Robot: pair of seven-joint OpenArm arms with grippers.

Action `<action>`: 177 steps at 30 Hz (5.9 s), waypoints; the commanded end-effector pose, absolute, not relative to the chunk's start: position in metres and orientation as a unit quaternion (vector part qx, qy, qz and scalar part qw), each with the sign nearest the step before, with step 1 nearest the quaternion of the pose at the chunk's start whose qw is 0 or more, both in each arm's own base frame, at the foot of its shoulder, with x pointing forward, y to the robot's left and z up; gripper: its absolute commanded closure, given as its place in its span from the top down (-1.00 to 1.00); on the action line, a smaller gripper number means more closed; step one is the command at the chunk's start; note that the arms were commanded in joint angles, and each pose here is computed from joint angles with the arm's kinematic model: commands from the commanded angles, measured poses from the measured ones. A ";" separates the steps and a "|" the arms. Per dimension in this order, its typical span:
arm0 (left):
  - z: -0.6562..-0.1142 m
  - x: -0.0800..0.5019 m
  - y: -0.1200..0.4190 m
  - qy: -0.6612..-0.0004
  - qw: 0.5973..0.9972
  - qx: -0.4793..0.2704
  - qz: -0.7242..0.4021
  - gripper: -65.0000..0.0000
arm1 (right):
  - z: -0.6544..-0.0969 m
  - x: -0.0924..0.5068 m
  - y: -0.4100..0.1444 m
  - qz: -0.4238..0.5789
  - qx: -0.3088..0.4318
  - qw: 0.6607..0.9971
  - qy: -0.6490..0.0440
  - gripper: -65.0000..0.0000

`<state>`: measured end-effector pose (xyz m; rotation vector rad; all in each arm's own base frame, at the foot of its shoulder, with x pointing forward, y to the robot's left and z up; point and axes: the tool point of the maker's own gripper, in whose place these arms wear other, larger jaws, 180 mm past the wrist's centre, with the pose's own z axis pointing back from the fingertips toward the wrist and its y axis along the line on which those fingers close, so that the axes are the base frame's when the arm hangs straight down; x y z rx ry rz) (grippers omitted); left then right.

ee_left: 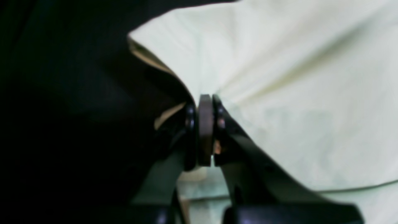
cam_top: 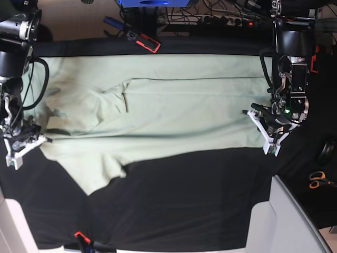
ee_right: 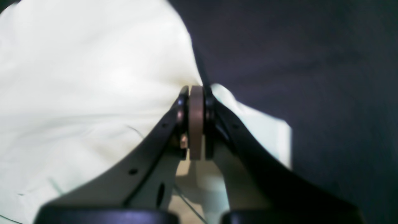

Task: Fold the T-shirt properly
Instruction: 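Lift the side edges and fold them inward toward the shirt's middle, then regrasp the shirt's side edge with the left gripper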

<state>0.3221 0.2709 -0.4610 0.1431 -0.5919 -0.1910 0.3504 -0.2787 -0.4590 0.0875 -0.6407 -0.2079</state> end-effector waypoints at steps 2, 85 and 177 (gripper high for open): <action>-0.447 0.332 0.278 -0.315 0.941 0.080 -0.094 -1.00 | -0.442 0.362 -0.281 -0.095 0.043 0.935 -0.339 -1.00; -0.461 0.316 0.272 -0.297 0.947 0.073 -0.098 -1.00 | -0.471 0.440 -0.206 -0.042 0.092 0.936 -0.338 0.14; -0.481 0.351 0.301 -0.251 0.965 0.025 0.067 0.21 | -0.451 0.432 -0.203 0.002 0.073 0.933 -0.353 -1.00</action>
